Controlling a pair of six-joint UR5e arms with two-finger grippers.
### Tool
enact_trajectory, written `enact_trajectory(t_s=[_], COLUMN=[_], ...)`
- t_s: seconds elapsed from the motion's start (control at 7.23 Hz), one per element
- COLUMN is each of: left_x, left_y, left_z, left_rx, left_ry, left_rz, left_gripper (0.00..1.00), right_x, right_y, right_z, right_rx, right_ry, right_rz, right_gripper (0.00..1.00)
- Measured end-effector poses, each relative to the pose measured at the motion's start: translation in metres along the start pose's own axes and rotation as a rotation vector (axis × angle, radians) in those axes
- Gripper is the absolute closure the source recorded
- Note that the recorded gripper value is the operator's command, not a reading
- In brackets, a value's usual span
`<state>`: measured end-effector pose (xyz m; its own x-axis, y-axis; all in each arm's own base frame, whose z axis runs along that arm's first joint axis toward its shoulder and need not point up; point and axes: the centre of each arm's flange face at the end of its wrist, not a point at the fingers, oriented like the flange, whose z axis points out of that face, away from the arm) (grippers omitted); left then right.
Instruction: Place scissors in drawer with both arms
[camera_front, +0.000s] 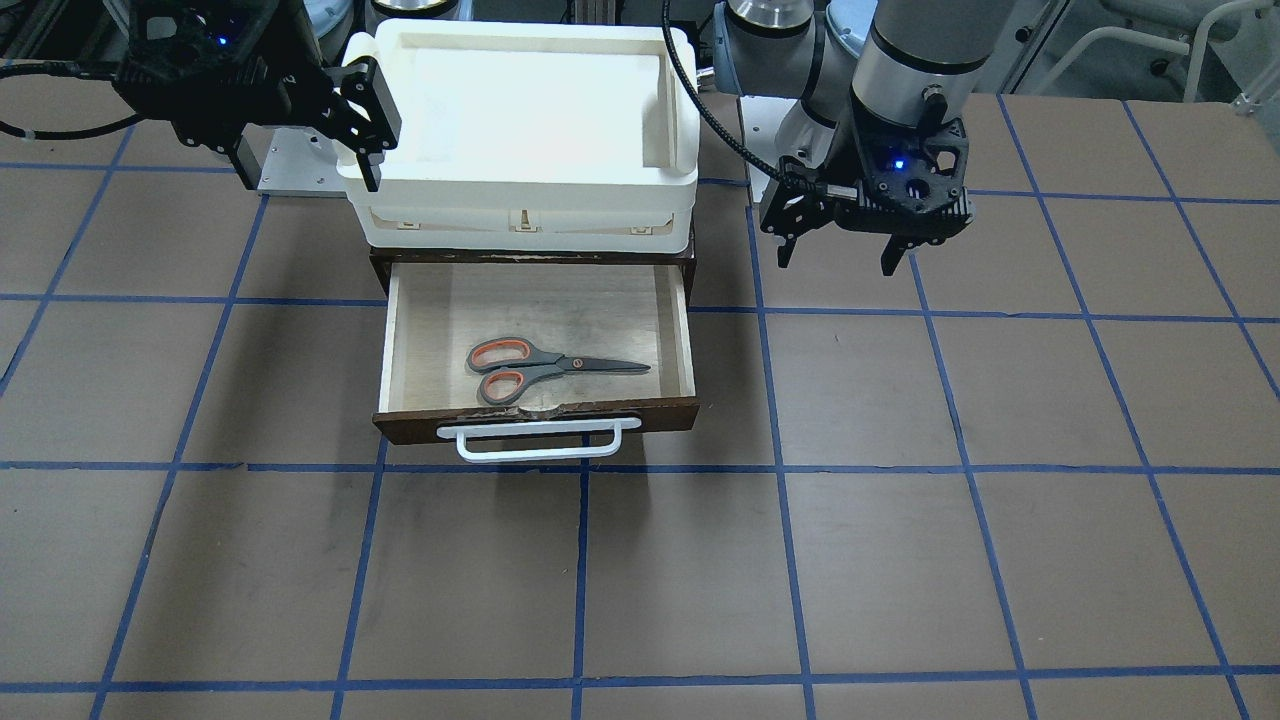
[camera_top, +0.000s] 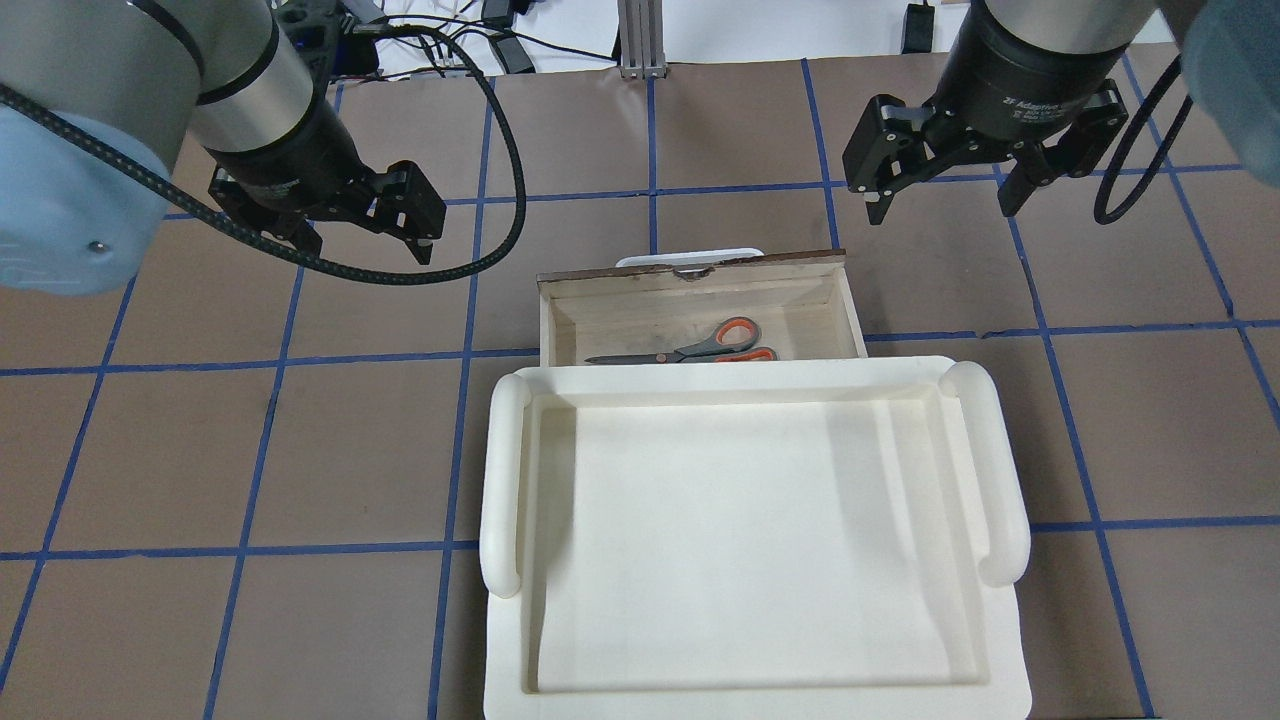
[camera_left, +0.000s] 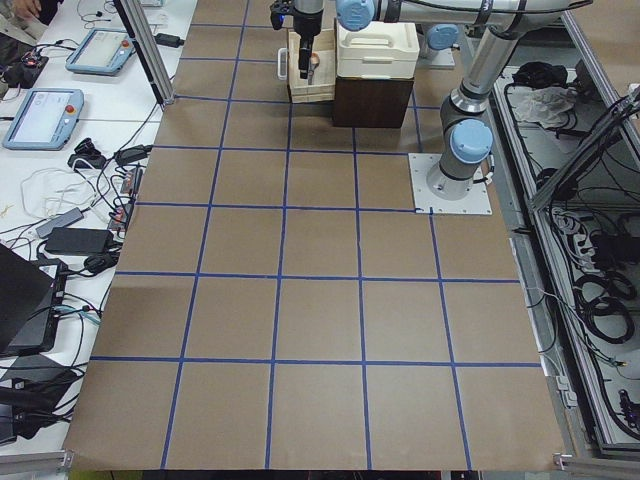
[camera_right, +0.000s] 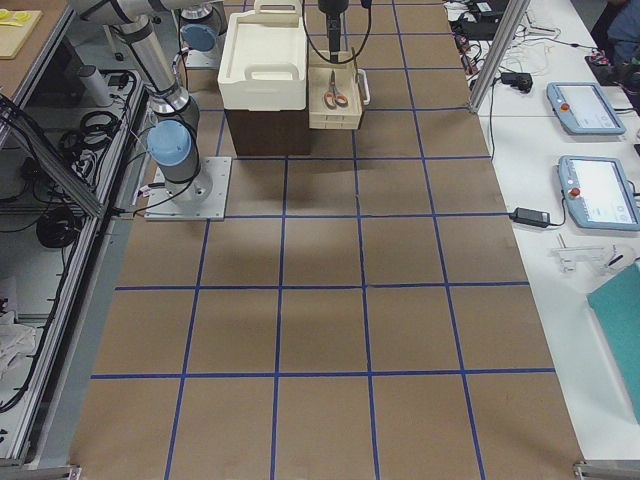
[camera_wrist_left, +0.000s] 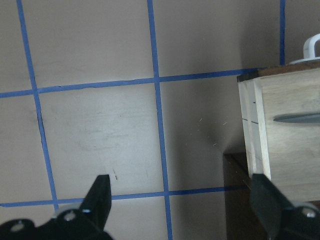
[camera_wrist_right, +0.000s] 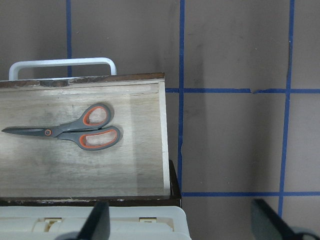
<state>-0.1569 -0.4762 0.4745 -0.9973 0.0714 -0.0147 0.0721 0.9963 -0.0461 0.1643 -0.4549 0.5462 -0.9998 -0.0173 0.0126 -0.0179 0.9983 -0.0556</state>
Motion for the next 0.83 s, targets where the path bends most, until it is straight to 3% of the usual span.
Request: enact_trajectory(t_s=[0.42, 0.83], left_x=[-0.011, -0.017], left_y=[0.000, -0.009], left_z=[0.008, -0.001], left_rx=[-0.012, 0.070], left_ry=[-0.005, -0.016], left_rz=[-0.021, -0.025], left_gripper=[0.00, 0.00], right_x=[0.001, 0.001], right_y=[0.000, 0.000], right_z=[0.000, -0.001], right_rx=[0.001, 0.002], right_ry=[0.001, 0.002], right_rz=[0.001, 0.002], right_gripper=[0.00, 0.00])
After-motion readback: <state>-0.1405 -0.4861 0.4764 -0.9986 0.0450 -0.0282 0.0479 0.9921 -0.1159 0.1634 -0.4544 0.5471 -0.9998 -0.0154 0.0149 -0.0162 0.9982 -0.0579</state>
